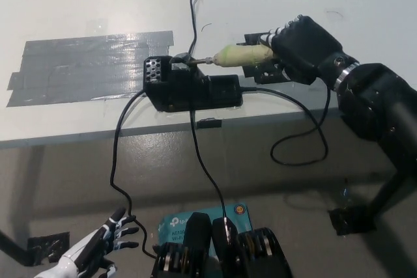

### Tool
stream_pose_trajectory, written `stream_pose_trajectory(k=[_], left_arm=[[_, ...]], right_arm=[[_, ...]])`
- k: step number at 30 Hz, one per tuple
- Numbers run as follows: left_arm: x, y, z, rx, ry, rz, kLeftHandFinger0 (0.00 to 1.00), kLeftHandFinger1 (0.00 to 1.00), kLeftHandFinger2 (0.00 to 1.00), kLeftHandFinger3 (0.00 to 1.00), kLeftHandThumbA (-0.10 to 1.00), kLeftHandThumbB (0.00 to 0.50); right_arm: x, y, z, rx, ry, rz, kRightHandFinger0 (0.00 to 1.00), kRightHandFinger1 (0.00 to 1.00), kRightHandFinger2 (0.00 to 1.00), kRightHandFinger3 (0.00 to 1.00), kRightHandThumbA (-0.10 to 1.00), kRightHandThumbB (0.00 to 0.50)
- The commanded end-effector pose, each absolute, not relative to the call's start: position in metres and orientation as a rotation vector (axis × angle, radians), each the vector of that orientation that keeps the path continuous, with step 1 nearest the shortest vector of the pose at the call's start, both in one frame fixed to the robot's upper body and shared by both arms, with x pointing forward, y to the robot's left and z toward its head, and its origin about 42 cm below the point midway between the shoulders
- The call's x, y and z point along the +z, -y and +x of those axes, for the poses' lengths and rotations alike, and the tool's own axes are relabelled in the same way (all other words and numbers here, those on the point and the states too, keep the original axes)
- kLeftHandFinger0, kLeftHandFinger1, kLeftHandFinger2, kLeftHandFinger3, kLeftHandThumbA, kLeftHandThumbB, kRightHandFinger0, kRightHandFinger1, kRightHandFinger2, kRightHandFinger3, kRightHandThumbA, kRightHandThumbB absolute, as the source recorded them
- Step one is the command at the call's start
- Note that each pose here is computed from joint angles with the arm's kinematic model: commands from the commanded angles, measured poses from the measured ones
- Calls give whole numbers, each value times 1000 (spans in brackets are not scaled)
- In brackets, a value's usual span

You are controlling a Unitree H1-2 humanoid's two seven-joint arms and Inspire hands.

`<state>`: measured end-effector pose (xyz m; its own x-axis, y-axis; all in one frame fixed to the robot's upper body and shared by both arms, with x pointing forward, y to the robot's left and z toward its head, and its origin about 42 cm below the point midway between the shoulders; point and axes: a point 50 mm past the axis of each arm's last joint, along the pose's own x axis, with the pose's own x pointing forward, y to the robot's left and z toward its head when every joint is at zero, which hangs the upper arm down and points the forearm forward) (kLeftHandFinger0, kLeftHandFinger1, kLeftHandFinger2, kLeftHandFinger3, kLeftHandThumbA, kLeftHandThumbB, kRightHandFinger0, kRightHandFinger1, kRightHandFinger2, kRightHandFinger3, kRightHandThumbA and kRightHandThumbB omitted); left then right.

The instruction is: The robot uses its right hand to grab and lift the soldering gun kept on the middle of the table and puts it in its base

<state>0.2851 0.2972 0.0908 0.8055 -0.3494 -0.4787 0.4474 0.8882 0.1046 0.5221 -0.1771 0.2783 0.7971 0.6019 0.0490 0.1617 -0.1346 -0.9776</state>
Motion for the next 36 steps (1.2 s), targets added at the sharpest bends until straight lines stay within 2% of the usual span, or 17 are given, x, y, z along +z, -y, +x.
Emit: stream_pose_trajectory(k=[1, 6, 9, 10, 14, 15, 17, 20, 21, 23, 25, 27, 29, 30, 32, 33, 36], left_arm=[[100, -295, 287, -454, -422, 250, 827, 867, 987, 1000, 1000, 439], [102, -294, 288, -462, -421, 241, 847, 886, 1000, 1000, 1000, 443], [102, -292, 287, -459, -421, 241, 859, 882, 1000, 1000, 1000, 436], [102, -292, 287, -459, -420, 241, 869, 881, 997, 1000, 1000, 436], [104, -292, 288, -461, -418, 247, 872, 887, 1000, 1000, 1000, 433], [105, -292, 288, -460, -418, 251, 869, 887, 1000, 1000, 1000, 433], [105, -292, 288, -462, -416, 253, 852, 883, 1000, 1000, 1000, 440], [106, -291, 289, -463, -418, 246, 838, 897, 1000, 1000, 1000, 439], [105, -291, 289, -468, -420, 246, 839, 898, 1000, 1000, 1000, 438], [106, -290, 289, -469, -420, 250, 831, 896, 1000, 1000, 1000, 433], [106, -289, 290, -469, -416, 256, 819, 885, 1000, 1000, 1000, 442], [107, -287, 292, -474, -415, 257, 828, 890, 997, 1000, 1000, 440], [108, -286, 293, -472, -410, 254, 836, 885, 993, 1000, 1000, 415], [107, -286, 293, -471, -407, 258, 834, 877, 987, 1000, 1000, 411], [107, -286, 293, -470, -408, 254, 849, 880, 984, 1000, 1000, 406], [108, -285, 293, -472, -409, 254, 856, 883, 988, 1000, 1000, 413], [107, -282, 293, -475, -413, 262, 884, 887, 992, 1000, 1000, 402]], right_arm=[[315, 169, 531, 375, 691, -1744, 0, 208, 608, 124, -44, 0], [317, 158, 532, 381, 796, -1798, 0, 168, 549, 167, 0, 0], [321, 152, 532, 378, 834, -1840, 0, 180, 565, 212, 203, 0], [325, 148, 535, 386, 860, -1822, 0, 149, 534, 243, 106, 0], [338, 140, 540, 388, 866, -1833, 0, 144, 518, 206, 110, 0], [344, 137, 541, 379, 907, -1828, 0, 115, 506, 187, -64, 43], [352, 133, 543, 374, 916, -1837, 0, 116, 529, 199, -99, 34], [365, 124, 546, 384, 923, -1823, 0, 69, 486, 315, -100, 119], [362, 124, 546, 386, 924, -1827, 0, 55, 469, 250, -100, 121], [355, 126, 546, 381, 941, -1830, 0, 46, 452, 296, -85, 115], [348, 128, 546, 389, 932, -1837, 0, 39, 447, 204, -16, 46], [342, 132, 548, 400, 902, -1868, 0, 46, 474, 216, -27, 64], [334, 134, 548, 416, 874, -1877, 0, 57, 482, 269, 20, 15], [328, 135, 549, 395, 922, -1869, 0, 19, 422, 225, -2, 70], [324, 136, 549, 396, 917, -1869, 0, 0, 362, 162, -20, 89], [315, 134, 550, 404, 900, -1875, 0, 0, 372, 82, 35, 4], [307, 133, 549, 445, 872, -1862, 0, 26, 432, 162, -23, 10]])
